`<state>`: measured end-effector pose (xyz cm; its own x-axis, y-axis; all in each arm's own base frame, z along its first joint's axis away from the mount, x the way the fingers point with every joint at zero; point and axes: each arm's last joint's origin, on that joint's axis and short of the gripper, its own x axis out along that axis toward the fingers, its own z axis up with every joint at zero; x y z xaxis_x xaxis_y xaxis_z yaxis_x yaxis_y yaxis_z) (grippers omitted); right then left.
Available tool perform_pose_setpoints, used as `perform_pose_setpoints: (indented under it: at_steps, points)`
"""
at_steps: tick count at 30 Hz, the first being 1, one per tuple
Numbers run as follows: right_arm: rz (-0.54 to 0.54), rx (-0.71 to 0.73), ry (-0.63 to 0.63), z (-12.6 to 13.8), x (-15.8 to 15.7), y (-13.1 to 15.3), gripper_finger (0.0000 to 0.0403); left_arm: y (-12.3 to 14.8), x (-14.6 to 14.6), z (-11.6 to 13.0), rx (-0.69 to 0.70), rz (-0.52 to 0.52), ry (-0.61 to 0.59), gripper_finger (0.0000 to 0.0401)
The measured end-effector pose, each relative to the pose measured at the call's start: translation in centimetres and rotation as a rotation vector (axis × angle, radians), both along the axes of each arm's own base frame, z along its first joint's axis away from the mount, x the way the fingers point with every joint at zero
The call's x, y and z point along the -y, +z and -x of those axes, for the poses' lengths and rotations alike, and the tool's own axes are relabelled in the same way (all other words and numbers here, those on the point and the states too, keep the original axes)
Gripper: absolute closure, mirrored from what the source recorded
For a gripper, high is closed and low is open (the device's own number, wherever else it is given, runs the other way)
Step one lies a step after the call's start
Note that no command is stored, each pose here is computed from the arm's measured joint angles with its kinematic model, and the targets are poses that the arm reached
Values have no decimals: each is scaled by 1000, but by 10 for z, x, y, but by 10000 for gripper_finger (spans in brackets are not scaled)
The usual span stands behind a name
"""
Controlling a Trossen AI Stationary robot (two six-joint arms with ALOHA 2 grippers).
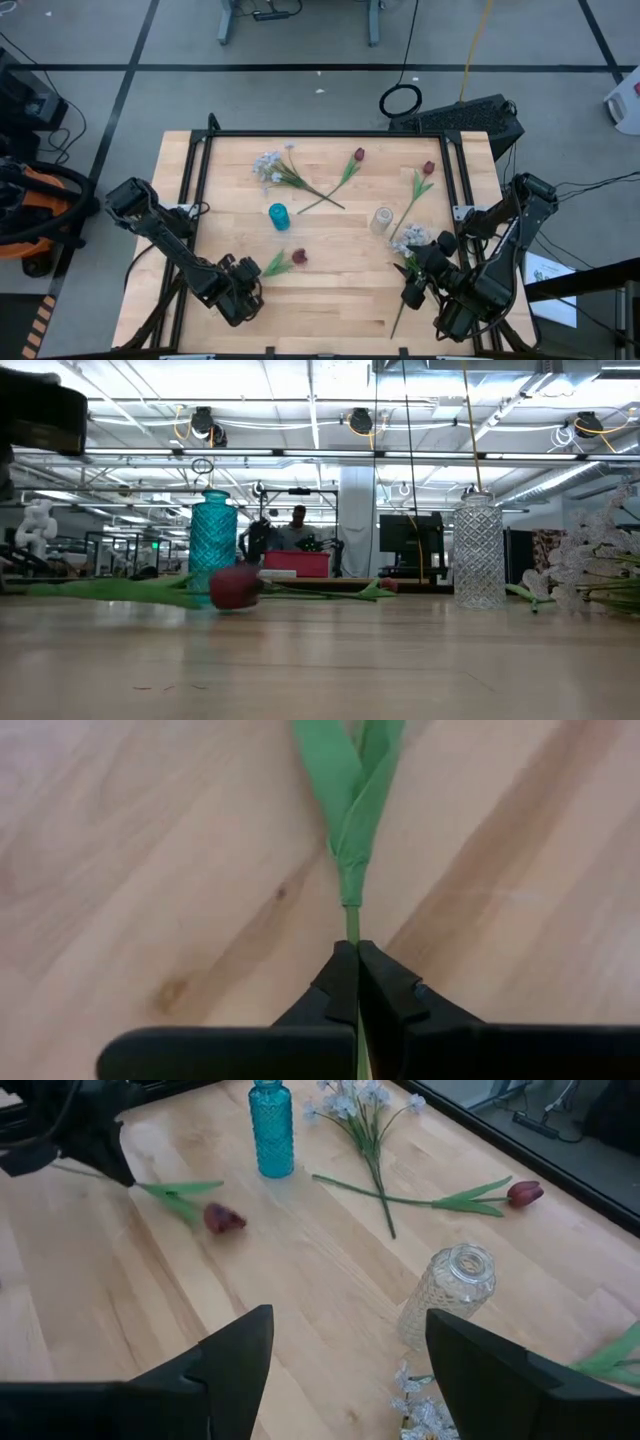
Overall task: Sort flowers into vase by color
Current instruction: Adjust the bottom left red tulip, then move the right red tulip to the bottom left of the table
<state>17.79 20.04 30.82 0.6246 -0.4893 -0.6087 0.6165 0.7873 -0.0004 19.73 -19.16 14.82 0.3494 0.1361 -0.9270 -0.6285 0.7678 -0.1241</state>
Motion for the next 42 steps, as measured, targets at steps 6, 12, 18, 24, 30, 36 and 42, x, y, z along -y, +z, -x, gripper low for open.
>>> perform_pose_setpoints:
  at_steps: [6, 12, 18, 24, 30, 36, 42]
  points:
    - [4, -1, 2, 0, 0, 0, 149, 11, 6, 16, 11, 79, 123, 399]
    - [7, 5, 3, 0, 0, 0, 149, 20, 8, 43, -31, 91, 299, 399]
    - [2, 44, 1, -2, -1, 1, 149, 15, 8, 61, -24, 25, 450, 399]
    - [4, 107, -18, -8, 0, 2, 149, 3, 15, 58, 21, 38, 514, 399]
    - [9, 122, -118, -26, 18, 2, 149, -12, 17, 51, 9, 7, 541, 399]
    - [44, -87, -262, -49, 68, 2, 149, -17, 15, 48, -43, -11, 526, 360]
    - [54, -185, -423, -53, 133, 18, 164, -16, 13, 48, -71, -40, 474, 290]
